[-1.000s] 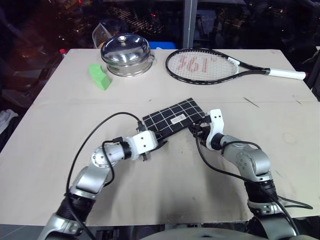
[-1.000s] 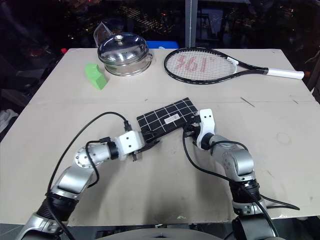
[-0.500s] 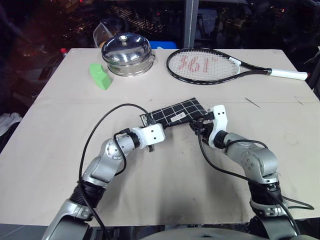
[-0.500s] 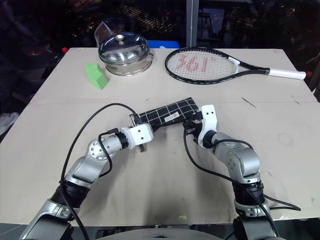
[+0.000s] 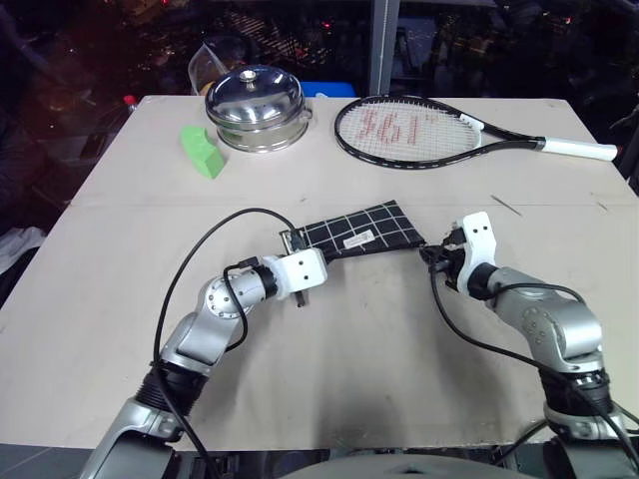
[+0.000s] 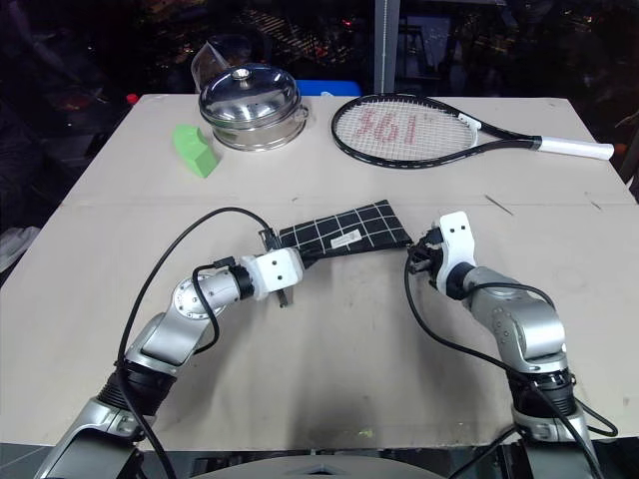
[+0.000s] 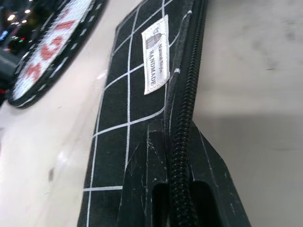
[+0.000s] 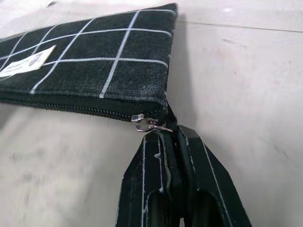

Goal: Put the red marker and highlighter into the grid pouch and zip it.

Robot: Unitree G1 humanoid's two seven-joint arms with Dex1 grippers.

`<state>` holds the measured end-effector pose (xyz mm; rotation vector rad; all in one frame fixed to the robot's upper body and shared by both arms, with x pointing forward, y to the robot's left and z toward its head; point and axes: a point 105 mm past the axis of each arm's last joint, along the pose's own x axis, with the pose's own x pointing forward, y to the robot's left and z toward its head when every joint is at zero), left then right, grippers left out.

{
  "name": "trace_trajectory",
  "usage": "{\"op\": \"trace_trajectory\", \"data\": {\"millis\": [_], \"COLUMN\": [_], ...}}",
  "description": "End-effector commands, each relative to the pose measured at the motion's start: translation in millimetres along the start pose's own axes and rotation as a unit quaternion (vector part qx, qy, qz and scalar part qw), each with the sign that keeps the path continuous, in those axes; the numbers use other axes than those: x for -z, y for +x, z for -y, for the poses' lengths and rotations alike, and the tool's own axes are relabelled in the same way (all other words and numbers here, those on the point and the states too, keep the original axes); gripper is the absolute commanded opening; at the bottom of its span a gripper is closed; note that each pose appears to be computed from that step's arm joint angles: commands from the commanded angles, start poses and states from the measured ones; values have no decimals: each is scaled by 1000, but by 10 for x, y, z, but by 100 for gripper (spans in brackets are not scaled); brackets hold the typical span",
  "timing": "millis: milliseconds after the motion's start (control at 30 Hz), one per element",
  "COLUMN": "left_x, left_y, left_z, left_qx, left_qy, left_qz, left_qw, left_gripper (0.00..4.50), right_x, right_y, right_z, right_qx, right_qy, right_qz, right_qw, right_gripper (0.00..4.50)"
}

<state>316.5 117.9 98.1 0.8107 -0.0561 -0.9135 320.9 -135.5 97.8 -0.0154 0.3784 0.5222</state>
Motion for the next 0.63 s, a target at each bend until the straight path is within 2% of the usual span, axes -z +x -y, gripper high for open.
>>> {"op": "trace_trajectory", "data": {"millis": [33,100,133,233,400,633], "left_x": [-209,-266,-280,-292,-191,-109], "left_y": [-244,-481,-585,-876,-1238,-1381], "left_z": [-16,46,55,91,142,234], "left_qx": [30,71,80,86,52,47], "left_qy": [-99,-204,-247,-296,-329,-343], "left_qz": [67,91,98,96,45,21], "left_qw": [992,972,961,947,942,938], "left_gripper": [179,277,282,282,282,282], "right_x": [-52,-14,5,54,110,196], "right_y": [-305,-573,-699,-1112,-1681,-1895], "right_z": [-94,-97,-72,14,230,326], "right_qx": [-50,-83,-91,-103,-69,-46], "right_qy": [-88,-109,-119,-172,-239,-241], "right_qz": [29,41,45,66,65,54], "right_qw": [994,990,988,978,966,968], "right_gripper": [129,242,272,396,396,396]}}
